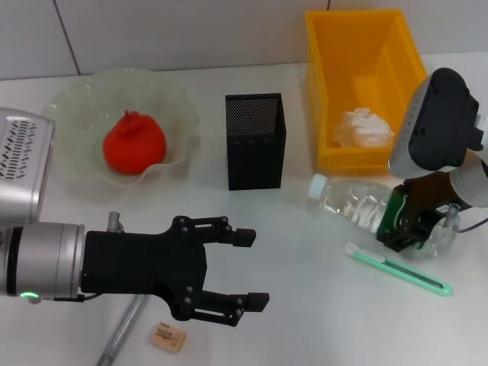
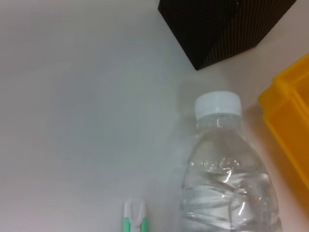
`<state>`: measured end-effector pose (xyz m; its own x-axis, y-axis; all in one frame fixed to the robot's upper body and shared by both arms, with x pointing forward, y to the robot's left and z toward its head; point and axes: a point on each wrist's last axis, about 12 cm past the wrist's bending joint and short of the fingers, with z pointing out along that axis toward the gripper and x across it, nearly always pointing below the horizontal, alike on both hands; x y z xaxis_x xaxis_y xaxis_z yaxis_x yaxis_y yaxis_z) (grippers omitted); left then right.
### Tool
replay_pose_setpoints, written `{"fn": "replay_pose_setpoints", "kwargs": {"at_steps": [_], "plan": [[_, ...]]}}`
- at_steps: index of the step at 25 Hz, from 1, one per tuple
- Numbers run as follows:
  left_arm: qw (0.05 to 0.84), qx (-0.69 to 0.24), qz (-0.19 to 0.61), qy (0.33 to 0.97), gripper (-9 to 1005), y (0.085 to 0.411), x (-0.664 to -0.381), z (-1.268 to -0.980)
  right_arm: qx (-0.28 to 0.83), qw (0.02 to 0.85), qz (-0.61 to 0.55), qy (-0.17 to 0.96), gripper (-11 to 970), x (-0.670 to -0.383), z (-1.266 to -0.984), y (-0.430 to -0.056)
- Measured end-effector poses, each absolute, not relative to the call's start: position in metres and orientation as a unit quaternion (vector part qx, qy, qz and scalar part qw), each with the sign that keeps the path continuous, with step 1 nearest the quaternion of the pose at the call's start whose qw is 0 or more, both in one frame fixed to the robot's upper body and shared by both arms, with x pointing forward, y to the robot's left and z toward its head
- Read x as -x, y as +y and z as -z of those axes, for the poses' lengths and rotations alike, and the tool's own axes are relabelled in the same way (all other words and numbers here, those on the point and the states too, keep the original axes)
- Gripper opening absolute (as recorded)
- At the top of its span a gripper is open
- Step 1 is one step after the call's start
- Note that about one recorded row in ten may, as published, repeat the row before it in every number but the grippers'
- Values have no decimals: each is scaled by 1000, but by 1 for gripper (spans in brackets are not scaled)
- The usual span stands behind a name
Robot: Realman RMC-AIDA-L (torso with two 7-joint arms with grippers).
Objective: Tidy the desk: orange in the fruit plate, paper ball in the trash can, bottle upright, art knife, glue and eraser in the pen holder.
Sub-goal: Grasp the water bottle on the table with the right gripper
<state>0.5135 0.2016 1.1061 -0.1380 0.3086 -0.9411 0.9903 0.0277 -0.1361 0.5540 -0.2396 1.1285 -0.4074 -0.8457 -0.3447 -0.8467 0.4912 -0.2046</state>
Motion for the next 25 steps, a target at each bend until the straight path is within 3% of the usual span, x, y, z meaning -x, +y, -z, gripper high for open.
{"fn": "replay_pose_setpoints", "kwargs": {"at_steps": [25], "plan": [[382,-533,447,609,846,203,-514,-1106,532,186,11,826,787,-553,-1121,-230]]}}
